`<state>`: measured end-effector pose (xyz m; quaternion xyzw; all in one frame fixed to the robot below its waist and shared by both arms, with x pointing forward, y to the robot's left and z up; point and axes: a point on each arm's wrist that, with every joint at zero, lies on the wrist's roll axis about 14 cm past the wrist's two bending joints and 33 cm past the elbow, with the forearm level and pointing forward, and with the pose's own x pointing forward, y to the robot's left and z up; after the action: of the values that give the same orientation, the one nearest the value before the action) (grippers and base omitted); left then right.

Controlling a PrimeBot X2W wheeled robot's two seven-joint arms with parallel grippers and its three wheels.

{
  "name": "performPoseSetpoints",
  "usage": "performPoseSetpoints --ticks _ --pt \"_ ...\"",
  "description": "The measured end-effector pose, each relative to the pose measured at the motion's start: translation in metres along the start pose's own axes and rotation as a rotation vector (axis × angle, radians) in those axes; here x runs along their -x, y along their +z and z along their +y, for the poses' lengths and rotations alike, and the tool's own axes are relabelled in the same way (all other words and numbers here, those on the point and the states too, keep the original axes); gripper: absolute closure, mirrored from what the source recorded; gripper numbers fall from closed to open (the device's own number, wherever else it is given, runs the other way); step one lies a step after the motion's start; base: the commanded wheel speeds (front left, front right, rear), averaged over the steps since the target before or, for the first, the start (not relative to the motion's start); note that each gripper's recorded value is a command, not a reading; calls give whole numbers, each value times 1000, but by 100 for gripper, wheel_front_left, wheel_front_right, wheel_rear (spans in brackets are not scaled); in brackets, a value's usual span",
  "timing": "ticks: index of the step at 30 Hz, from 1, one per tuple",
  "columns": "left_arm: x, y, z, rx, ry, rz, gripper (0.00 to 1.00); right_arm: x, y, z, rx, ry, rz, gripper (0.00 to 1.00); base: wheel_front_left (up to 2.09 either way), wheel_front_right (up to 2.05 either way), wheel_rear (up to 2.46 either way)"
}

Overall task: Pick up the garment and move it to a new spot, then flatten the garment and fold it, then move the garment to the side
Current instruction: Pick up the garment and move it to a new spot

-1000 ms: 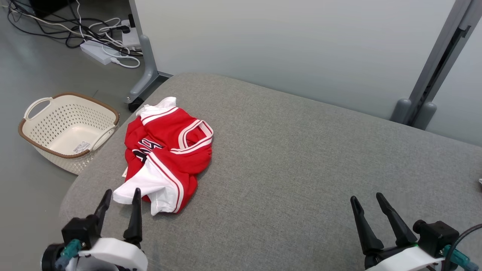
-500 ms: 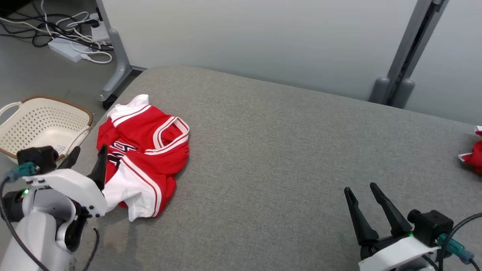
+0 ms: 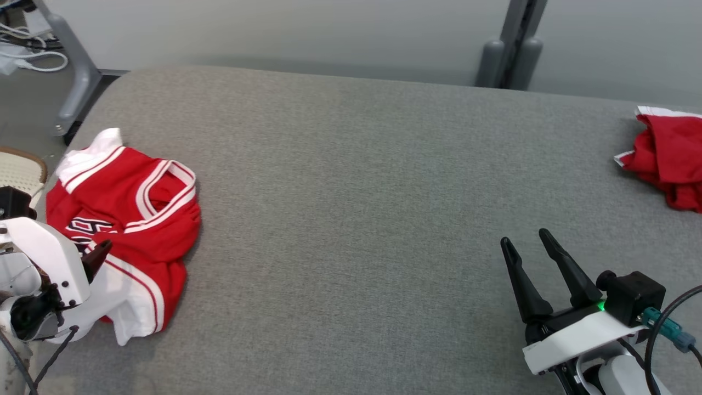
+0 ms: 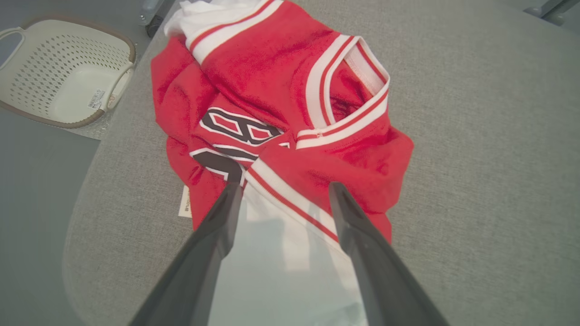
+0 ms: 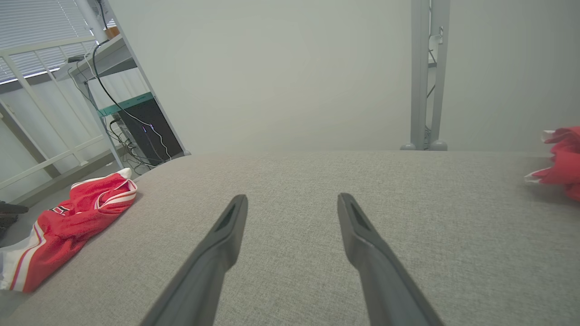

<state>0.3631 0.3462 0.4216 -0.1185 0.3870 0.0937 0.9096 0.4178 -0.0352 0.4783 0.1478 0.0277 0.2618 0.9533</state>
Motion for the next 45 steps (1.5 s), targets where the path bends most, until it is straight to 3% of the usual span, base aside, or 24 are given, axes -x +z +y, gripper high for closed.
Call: performPoseSetpoints --ticks 6,11,17,19,20,21,22,33,39,45 --pt "-27 -5 -10 33 -29 133 0 4 -1 -26 1 -65 2 0 0 0 0" --pt "-42 -31 3 -9 31 292 0 11 -3 -44 2 -115 6 0 0 0 0" --pt "-52 -45 -5 20 23 382 0 18 -3 -56 1 -153 7 0 0 0 0" --pt "-52 -48 -5 32 22 397 49 20 -1 -58 2 -160 4 0 0 0 0" --pt "-52 -48 -5 33 23 394 62 20 -1 -58 3 -160 2 0 0 0 0" --pt "-52 -48 -4 35 24 391 87 20 0 -58 4 -161 0 0 0 0 0" --pt "-51 -47 -4 35 25 385 100 20 1 -58 4 -161 -1 0 0 0 0" --pt "-41 -28 -10 5 -5 285 100 15 8 -45 9 -129 -21 0 0 0 0" --pt "-27 1 -20 -80 -40 196 100 19 12 -36 4 -120 -31 0 0 0 0" --pt "-8 25 -55 -207 -131 100 100 21 19 -25 2 -106 -52 0 0 0 0"
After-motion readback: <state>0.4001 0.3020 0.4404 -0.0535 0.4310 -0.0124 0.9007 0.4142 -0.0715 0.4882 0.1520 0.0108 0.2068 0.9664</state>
